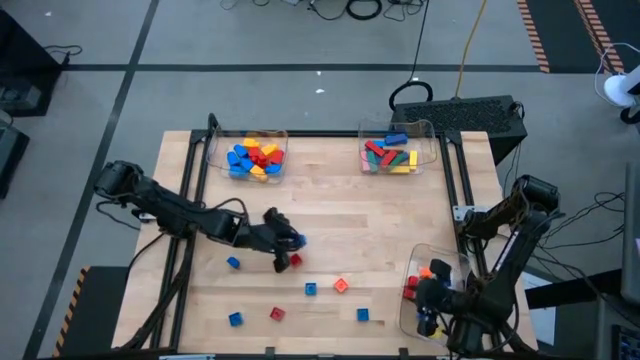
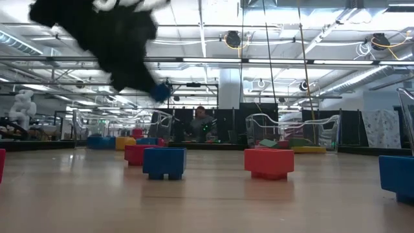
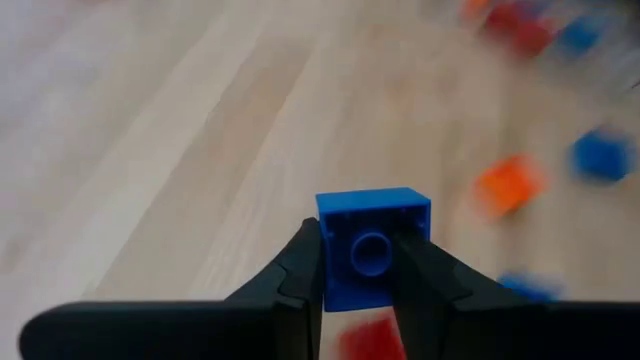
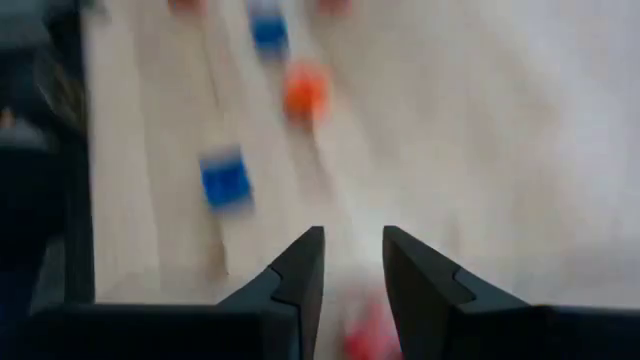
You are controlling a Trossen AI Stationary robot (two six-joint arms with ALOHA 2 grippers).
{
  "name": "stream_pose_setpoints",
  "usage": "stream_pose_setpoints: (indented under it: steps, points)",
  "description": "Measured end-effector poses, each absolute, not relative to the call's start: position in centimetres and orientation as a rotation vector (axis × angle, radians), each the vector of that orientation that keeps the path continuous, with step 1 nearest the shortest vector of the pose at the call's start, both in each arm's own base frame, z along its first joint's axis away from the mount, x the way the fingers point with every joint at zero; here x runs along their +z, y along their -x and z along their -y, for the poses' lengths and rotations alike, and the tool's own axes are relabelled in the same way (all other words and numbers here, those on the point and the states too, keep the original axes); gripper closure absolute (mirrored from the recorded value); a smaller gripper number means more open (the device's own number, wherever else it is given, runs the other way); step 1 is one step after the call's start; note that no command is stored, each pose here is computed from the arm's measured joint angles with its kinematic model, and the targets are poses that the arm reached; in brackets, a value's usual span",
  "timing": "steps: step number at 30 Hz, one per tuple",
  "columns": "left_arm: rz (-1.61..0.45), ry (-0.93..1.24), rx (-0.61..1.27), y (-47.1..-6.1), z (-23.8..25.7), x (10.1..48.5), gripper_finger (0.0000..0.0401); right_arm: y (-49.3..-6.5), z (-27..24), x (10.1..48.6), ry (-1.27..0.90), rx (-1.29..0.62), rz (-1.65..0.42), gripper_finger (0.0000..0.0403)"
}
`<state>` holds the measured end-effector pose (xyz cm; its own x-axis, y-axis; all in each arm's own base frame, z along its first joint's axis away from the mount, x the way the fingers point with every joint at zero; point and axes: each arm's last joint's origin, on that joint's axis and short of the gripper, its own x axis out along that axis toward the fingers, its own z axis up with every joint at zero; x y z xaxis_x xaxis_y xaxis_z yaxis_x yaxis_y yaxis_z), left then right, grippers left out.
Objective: Sort blocks by size
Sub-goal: Put the 4 stud blue game piece into the bottom transparent bin
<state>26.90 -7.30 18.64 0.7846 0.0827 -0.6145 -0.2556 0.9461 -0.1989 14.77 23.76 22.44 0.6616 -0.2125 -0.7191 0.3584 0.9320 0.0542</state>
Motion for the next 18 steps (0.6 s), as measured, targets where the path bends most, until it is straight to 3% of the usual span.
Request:
stream_pose_setpoints:
  steps: [5,11,18]
  points:
    - [-0.468,0.235,0.064,-28.9,7.7,21.6,0.0318,-16.6,-24.4,24.0,0.043,-0.309,-0.431,0.0315]
    - [-0.379,0.211,-0.059,-31.1,8.2,22.5,0.0318,-20.7,-23.1,24.8,0.297,-0.329,-0.416,0.029]
    - [-0.22,0.218,-0.072,-34.5,8.7,22.2,0.0318,-24.7,-20.3,25.5,0.377,-0.405,-0.424,0.0215]
